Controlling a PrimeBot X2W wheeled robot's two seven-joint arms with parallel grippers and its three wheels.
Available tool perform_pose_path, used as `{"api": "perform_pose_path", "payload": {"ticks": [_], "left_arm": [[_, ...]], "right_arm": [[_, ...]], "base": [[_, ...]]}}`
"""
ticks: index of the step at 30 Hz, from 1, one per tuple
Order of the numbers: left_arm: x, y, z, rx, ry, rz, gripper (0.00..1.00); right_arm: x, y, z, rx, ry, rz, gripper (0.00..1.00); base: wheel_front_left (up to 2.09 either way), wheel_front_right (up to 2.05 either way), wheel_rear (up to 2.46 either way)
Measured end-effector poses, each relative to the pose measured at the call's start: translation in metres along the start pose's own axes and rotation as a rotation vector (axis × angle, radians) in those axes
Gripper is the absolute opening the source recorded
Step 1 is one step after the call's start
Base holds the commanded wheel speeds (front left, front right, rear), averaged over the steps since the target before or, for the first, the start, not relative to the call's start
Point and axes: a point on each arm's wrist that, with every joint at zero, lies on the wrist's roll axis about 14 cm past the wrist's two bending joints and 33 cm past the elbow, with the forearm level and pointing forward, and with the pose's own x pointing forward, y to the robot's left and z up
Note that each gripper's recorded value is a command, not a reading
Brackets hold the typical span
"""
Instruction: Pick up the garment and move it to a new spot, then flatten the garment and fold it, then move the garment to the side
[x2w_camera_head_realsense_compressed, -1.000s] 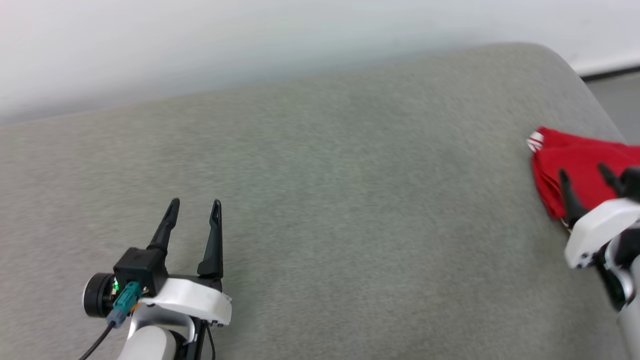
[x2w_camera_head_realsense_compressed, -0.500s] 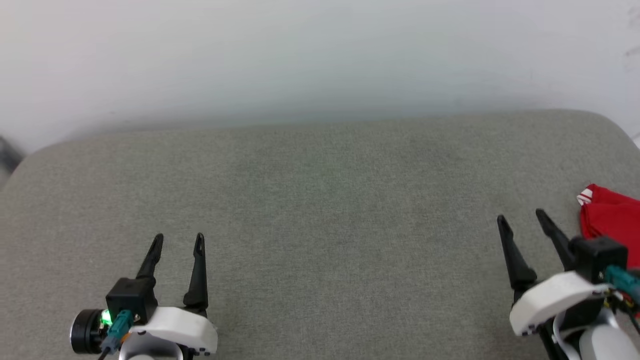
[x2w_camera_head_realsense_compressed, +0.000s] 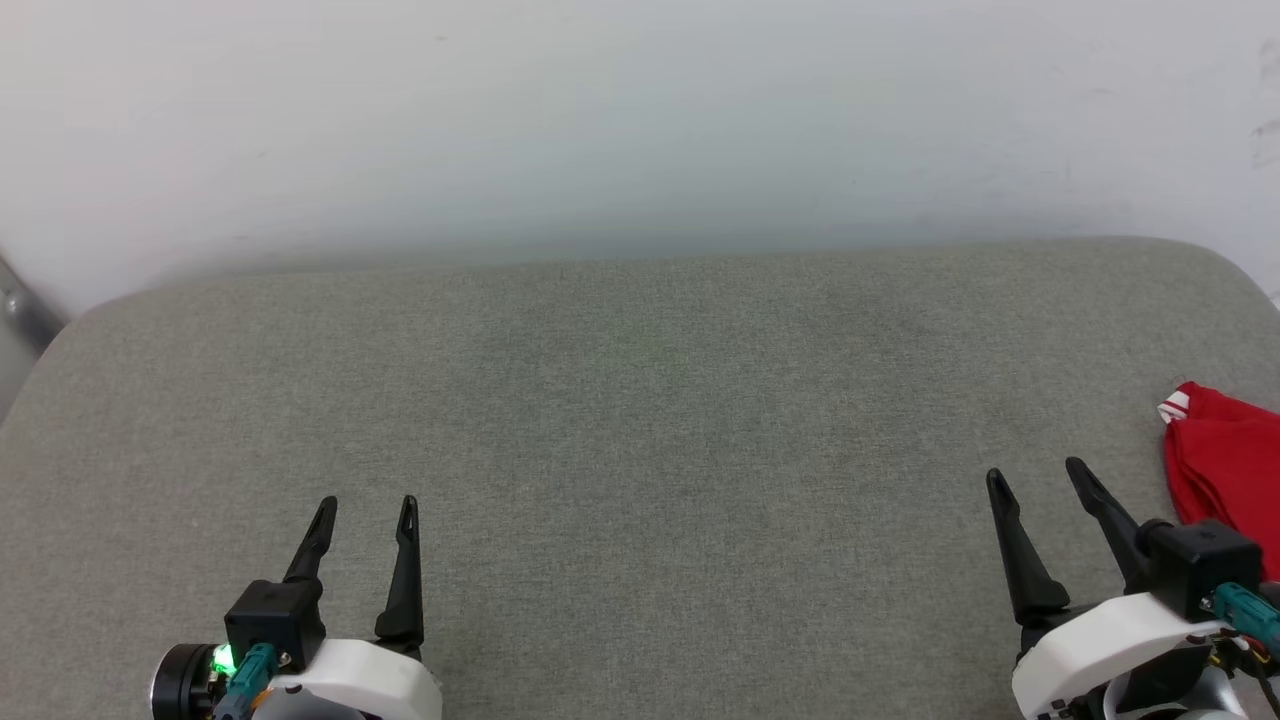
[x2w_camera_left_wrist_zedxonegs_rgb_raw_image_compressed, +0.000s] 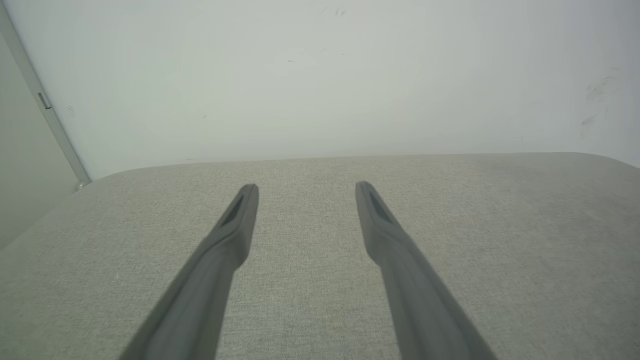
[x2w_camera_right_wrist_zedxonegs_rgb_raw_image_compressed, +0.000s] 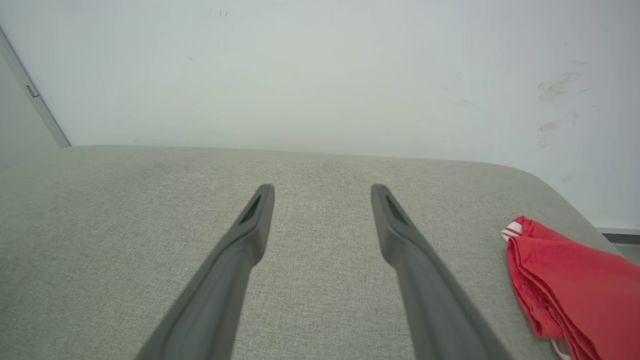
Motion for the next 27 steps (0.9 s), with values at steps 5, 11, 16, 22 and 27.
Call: {"api": "perform_pose_path", "payload": {"ticks": [5,11,16,22,27], "left_arm": [[0.000,0.000,0.000,-0.002,0.001,0.002,1.00],[0.000,0.000,-0.001,-0.006,0.003,0.004,1.00],[0.000,0.001,-0.001,-0.022,0.003,0.009,1.00],[-0.007,0.002,-0.020,-0.081,0.072,0.028,0.00],[-0.007,0.007,-0.024,-0.179,0.101,0.059,0.00]], "right_arm": [[0.000,-0.001,0.001,0.003,-0.003,-0.004,1.00],[0.000,0.001,0.000,0.004,0.001,-0.002,1.00],[0.000,0.002,0.001,0.007,-0.005,0.002,1.00],[-0.003,0.001,-0.016,0.064,0.046,-0.005,0.00],[-0.003,-0.001,-0.020,0.171,0.053,-0.013,0.00]], "base": [[0.00,0.00,0.00],[0.00,0.00,0.00],[0.00,0.00,0.00],[0.00,0.00,0.00],[0.00,0.00,0.00]]}}
